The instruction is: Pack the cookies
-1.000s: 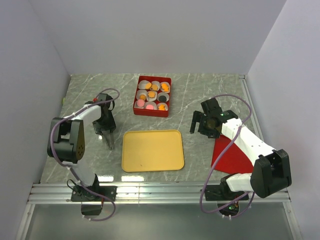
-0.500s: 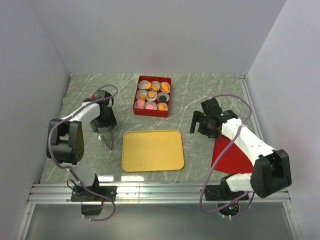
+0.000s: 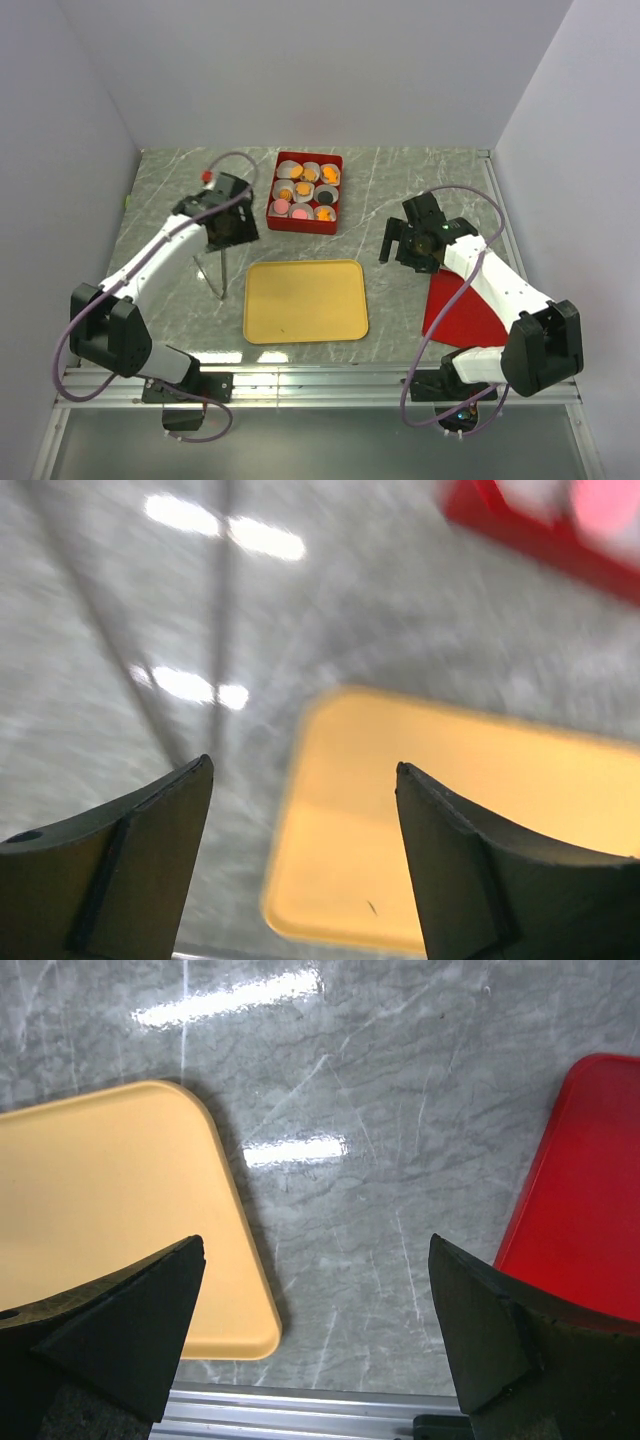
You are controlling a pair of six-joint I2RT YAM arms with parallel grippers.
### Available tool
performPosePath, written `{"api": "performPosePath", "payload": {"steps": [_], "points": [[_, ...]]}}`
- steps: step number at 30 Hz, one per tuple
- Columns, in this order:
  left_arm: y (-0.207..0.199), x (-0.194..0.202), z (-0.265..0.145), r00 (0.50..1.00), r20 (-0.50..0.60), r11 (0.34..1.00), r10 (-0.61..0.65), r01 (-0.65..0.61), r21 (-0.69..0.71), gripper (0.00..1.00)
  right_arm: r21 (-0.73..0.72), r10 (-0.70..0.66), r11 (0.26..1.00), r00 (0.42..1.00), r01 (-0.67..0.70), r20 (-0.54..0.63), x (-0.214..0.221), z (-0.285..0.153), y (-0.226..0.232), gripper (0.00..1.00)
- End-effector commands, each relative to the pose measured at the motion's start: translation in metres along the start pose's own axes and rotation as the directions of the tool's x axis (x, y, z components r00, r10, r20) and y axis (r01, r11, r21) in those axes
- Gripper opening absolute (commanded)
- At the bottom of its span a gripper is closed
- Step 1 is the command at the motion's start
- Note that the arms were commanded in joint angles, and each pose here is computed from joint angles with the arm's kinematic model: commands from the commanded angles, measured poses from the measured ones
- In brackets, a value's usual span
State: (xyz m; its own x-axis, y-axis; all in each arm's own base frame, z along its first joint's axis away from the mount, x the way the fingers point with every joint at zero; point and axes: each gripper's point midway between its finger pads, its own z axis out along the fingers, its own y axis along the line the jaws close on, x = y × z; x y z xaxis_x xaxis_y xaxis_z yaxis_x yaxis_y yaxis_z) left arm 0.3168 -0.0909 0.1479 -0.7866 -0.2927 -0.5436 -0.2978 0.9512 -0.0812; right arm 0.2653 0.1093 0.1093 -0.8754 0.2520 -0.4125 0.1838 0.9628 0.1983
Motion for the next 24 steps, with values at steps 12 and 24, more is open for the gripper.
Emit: {"api": "performPosePath", "payload": {"steps": [12, 24], "points": [[-0.018, 0.135, -0.002, 0.983, -0.181, 1.0, 0.013, -0.008, 0.027, 0.74, -0.028, 0.022, 0.999, 0.998, -0.02, 0.055, 0.0, -0.02, -0.004, 0.99], [-0.016, 0.136, -0.004, 0.985, -0.171, 0.999, 0.004, 0.003, 0.041, 0.75, -0.019, 0.028, 0.999, 0.998, -0.027, 0.061, 0.006, -0.021, -0.009, 0.99]]}}
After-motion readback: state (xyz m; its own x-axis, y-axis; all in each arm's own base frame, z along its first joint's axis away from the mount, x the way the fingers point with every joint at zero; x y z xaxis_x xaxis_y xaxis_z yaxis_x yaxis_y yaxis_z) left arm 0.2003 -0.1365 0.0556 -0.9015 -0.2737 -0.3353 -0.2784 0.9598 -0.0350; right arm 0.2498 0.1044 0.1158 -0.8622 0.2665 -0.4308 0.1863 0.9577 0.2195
